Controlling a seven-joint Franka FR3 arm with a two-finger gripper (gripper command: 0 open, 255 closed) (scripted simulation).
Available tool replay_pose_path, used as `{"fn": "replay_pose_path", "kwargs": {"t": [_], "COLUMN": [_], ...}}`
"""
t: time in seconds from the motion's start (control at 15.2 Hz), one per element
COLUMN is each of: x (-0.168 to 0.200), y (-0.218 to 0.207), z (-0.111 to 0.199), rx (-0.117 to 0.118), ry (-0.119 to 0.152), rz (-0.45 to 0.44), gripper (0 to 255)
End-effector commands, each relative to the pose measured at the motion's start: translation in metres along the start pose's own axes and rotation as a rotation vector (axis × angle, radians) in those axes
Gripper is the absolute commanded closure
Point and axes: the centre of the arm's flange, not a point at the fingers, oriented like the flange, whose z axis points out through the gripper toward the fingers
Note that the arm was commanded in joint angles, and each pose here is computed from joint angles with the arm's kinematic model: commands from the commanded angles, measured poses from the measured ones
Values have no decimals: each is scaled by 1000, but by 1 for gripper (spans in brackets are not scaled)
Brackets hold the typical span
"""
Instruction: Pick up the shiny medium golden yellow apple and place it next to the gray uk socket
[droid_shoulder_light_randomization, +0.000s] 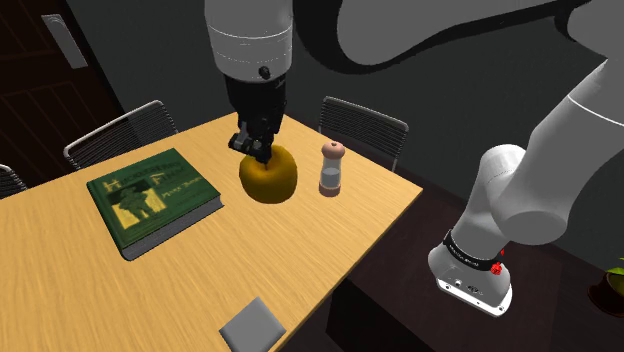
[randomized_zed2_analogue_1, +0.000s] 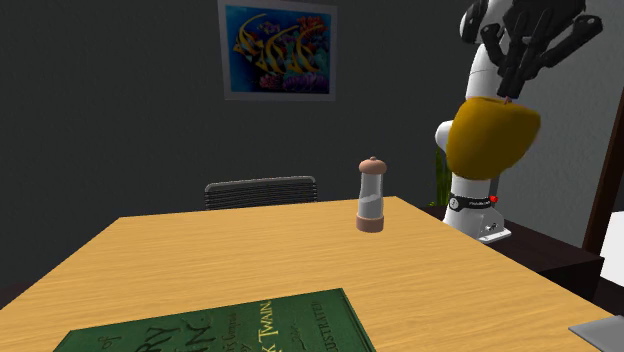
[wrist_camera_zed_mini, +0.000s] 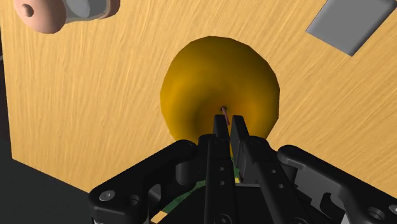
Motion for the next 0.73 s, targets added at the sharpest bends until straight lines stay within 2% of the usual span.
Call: {"fn": "replay_pose_path", "kwargs": {"t": [0.0,0.13,0.66], "x": [-10,-21,-27], "y": [-26,-53,-60], "z": [-7,-14,28], "rx": [0,0,0], "ry": [0,0,0], "rz": [1,1,1], "gripper": [255,255,255]}}
